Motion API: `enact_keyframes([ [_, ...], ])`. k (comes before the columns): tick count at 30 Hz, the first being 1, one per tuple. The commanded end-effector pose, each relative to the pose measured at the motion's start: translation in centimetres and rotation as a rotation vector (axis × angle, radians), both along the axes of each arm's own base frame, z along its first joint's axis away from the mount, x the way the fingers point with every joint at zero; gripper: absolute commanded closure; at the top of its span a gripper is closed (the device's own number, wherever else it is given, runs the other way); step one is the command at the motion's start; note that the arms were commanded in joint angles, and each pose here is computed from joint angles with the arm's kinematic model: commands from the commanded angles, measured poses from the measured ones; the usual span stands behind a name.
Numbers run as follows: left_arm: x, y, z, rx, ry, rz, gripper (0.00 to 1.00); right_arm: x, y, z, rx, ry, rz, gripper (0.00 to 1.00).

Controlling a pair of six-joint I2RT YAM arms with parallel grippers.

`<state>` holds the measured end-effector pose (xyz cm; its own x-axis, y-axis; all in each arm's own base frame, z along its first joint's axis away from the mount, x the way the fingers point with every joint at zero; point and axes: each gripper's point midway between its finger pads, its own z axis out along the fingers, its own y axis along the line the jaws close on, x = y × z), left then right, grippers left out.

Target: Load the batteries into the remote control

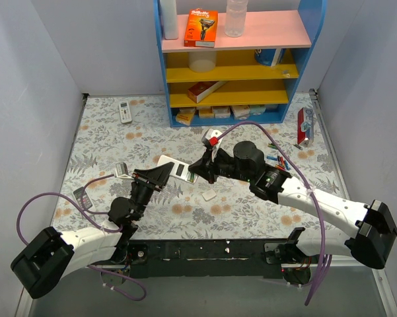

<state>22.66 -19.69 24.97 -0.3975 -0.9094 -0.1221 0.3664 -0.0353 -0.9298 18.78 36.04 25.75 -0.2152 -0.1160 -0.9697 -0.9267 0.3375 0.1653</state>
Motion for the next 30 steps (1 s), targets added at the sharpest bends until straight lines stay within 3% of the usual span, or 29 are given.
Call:
enact_keyframes([
  [1, -5.8, 5.3, 7.5, -0.369, -0.275, -0.05, 1.0, -0.9, -0.3, -2.5, -0.055, 0.041, -0.002, 0.99],
  [11, -4.3, 4.0, 3.5, -0.254, -0.157, -0.035, 1.0, -1.0, 0.1, 2.7, 0.043, 0.007, 0.008, 0.99],
  [16, -2.7, 2.6, -1.1, -0.041, -0.067, 0.012, 1.0, -0.4, -0.8, 5.1, 0.066, 0.015, -0.065, 0.84],
  [23, -1.0, 1.9, -4.5, 0.169, -0.022, 0.082, 1.0, 1.1, -4.3, 1.8, 0.013, 0.082, -0.277, 0.55],
  [30, -0.1, 1.3, -6.2, 0.274, -0.004, 0.096, 1.0, 1.3, -4.7, -1.3, 0.004, 0.214, -0.354, 0.57],
])
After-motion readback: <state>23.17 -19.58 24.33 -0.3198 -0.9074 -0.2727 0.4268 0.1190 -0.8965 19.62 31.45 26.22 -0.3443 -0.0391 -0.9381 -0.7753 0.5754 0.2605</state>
